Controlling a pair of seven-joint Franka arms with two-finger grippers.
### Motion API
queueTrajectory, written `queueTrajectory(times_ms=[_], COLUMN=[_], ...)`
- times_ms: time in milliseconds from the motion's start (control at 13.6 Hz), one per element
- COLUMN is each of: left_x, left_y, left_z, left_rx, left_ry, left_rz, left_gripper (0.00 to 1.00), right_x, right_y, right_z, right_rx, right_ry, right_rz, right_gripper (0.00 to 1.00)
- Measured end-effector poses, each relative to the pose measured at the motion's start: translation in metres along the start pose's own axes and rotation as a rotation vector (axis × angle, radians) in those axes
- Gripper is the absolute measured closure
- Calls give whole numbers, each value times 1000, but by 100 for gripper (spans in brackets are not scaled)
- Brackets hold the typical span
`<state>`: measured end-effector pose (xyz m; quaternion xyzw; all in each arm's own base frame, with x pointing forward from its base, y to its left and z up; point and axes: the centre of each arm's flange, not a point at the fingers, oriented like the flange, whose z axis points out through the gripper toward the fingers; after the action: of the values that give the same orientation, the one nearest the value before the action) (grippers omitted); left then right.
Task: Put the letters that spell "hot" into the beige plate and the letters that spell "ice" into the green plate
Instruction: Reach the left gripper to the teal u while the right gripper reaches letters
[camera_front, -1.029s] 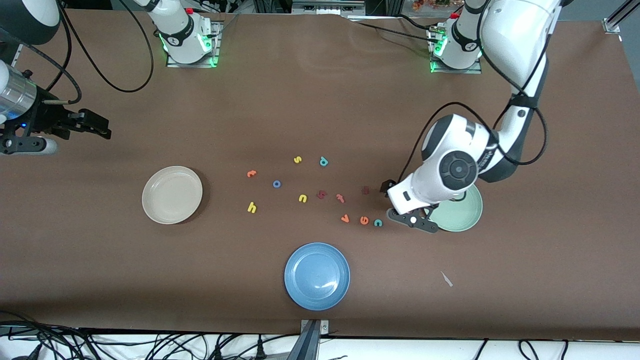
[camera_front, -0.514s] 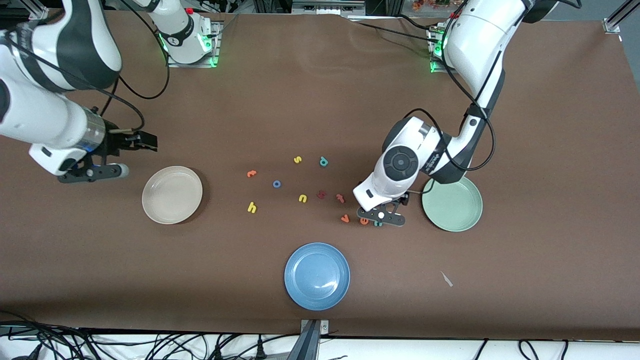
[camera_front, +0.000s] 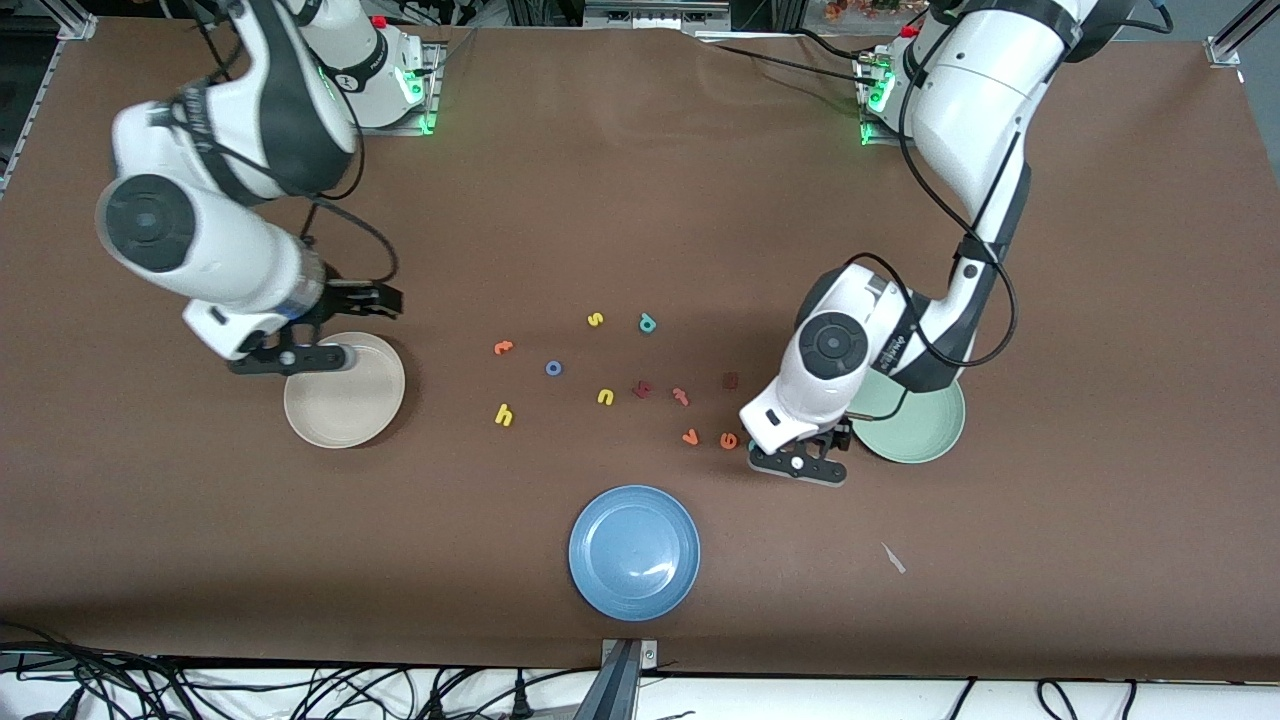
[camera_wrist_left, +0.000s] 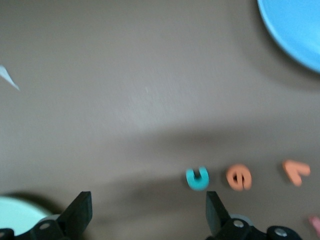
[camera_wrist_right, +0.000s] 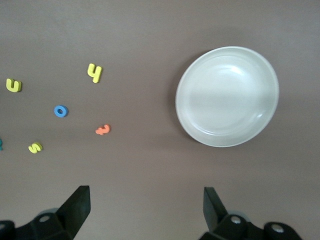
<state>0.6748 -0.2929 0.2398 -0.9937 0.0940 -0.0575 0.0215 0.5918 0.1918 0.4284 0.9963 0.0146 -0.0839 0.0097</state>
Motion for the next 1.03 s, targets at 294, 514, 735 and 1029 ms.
queueTrajectory(times_ms=[294, 514, 735, 1029], left_x=[2, 0, -3, -4], left_y=[6, 13, 9, 8], left_z=[18, 24, 32, 34], left_rx=[-52, -57, -55, -103], left_ry=[43, 51, 41, 23], left_rz=[-18, 50, 79, 0], left_gripper=[0, 0, 0, 18], right_x=[3, 8, 18, 21], right_y=[-29, -60, -92, -119], right_z=[51, 90, 138, 182], right_rx=[4, 14, 42, 64], right_ry=[24, 50, 94, 119], right_rz=[123, 177, 235, 282], right_gripper=[0, 0, 0, 0])
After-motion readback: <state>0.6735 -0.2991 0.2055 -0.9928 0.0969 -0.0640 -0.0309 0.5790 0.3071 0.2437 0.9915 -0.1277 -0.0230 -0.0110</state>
